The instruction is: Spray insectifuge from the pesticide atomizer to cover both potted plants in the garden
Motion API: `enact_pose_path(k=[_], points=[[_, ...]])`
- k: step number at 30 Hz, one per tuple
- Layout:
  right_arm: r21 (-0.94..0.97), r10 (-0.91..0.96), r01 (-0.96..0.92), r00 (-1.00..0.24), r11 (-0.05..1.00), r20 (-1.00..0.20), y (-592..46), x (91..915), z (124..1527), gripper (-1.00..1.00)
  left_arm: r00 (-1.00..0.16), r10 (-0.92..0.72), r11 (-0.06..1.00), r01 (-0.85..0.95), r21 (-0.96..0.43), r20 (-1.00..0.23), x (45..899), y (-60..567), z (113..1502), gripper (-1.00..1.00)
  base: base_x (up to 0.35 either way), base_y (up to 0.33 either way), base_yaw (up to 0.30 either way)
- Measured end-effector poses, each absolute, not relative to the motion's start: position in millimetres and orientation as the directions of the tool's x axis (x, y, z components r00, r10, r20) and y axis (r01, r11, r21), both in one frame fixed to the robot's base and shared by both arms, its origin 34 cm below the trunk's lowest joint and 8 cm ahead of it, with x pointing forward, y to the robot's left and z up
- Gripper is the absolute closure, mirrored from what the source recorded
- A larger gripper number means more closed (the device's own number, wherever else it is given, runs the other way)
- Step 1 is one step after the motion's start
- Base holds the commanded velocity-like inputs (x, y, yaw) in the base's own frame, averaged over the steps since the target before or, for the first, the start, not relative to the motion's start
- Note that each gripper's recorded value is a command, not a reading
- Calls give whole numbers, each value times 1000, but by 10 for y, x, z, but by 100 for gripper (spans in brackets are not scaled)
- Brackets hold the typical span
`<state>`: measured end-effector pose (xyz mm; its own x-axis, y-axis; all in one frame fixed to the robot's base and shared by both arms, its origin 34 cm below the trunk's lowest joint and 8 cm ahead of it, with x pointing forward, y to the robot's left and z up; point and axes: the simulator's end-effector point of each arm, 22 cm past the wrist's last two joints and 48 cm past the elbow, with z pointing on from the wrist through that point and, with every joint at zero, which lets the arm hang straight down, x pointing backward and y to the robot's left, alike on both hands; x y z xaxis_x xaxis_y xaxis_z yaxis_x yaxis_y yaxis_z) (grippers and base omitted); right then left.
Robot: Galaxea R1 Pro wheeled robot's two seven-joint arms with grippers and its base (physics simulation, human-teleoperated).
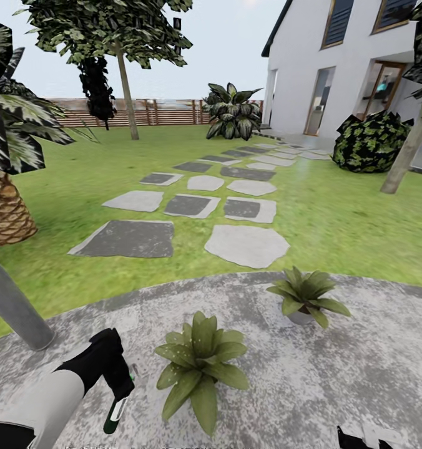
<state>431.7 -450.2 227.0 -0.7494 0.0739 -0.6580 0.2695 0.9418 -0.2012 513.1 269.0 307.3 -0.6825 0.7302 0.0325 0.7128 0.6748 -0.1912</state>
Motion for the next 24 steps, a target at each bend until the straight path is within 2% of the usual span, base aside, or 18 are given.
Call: enact_pose_path(k=[6,11,19,24], points=[[-198,75,269,-750,943,-657,-4483,4315,2264,-100,-686,727,680,710,-180,42,5124,2755,3057,100,27,-270,270],[-199,75,269,-750,943,-657,-4483,4314,2264,-100,-700,711,701,700,-134,67,5144,3056,3049,100,151,-236,275],[-198,75,268,-751,943,-656,-4481,4311,2259,-100,-702,709,704,699,-126,69,5157,3092,3050,100,-184,-221,38],[-197,76,268,-750,943,-657,-4472,4315,2260,-100,-703,709,704,699,-125,63,5173,3078,3060,100,-140,-234,198]])
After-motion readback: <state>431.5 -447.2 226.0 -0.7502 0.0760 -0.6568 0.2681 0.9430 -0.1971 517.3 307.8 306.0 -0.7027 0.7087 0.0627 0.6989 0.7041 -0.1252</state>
